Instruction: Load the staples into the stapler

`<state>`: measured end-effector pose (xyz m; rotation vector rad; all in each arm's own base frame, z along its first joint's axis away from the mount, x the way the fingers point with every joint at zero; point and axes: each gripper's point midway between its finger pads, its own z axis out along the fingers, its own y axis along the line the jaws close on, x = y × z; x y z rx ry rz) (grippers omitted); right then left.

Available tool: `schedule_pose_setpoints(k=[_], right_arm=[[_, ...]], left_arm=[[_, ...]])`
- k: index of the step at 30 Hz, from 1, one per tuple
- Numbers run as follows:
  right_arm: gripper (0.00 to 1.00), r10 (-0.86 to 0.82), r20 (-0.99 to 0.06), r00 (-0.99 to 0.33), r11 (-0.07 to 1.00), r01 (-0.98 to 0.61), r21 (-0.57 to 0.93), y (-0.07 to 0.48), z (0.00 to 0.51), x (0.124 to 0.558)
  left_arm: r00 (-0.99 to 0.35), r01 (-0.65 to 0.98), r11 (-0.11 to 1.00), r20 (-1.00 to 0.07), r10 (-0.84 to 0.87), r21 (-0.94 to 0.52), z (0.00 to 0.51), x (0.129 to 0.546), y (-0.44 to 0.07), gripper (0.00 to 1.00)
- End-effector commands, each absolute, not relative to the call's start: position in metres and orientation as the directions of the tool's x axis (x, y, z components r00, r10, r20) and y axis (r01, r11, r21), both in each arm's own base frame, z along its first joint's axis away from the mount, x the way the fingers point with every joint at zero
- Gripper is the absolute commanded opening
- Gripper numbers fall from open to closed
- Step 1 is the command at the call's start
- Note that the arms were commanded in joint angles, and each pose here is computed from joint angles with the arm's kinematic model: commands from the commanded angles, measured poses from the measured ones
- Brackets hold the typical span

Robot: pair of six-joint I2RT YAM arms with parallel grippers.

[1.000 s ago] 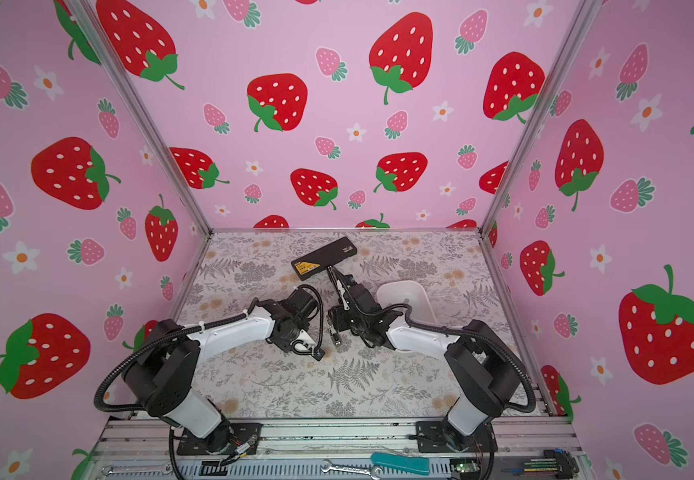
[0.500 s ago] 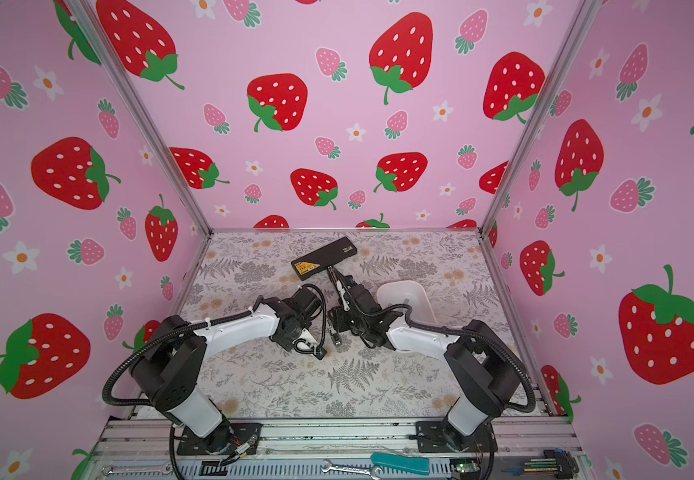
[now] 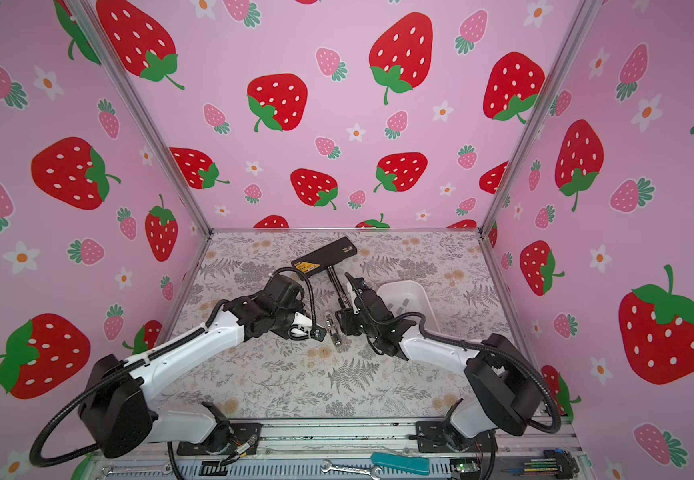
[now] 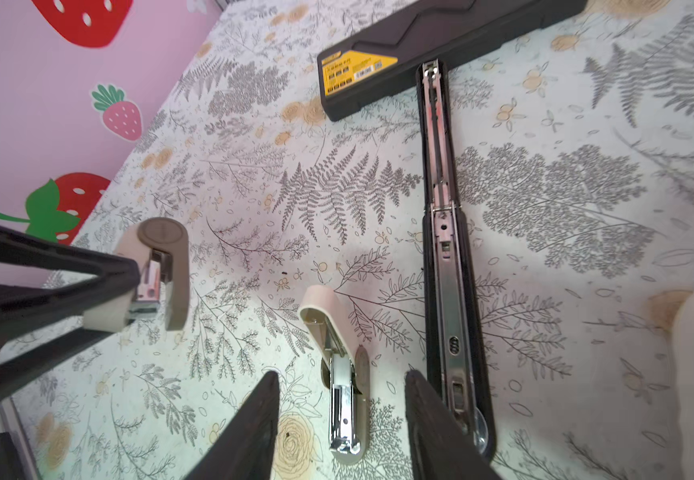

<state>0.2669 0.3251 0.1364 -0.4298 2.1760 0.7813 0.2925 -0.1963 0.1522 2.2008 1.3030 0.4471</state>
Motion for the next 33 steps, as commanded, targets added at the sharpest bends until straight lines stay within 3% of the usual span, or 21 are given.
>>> schedule_pose_setpoints(k=[1,8,17,21,33], right_arm=[[0.51,0.067,-0.814,-0.577,0.742,-0.517,0.427,0.315,0.169,0.272],[0.49,0.146,-0.868,-0.474,0.564,-0.681,0.467,0.322,0.217,0.244],[0.48,0.157,-0.915,-0.371,0.339,-0.850,0.403,0.346,0.252,0.196],[0.49,0.130,-0.925,-0.356,0.336,-0.862,0.379,0.353,0.250,0.190],[0.48,0.062,-0.915,-0.399,0.323,-0.860,0.396,0.373,0.235,0.191]], left_arm=[[0.506,0.665,-0.297,-0.120,0.854,0.685,0.182,0.286,-0.212,0.00],[0.564,0.617,-0.256,-0.191,0.804,0.744,0.215,0.262,-0.220,0.00],[0.539,0.637,-0.274,-0.163,0.826,0.720,0.217,0.259,-0.215,0.00],[0.544,0.622,-0.240,-0.191,0.817,0.745,0.226,0.258,-0.219,0.00],[0.601,0.601,-0.281,-0.191,0.776,0.748,0.225,0.244,-0.229,0.00]])
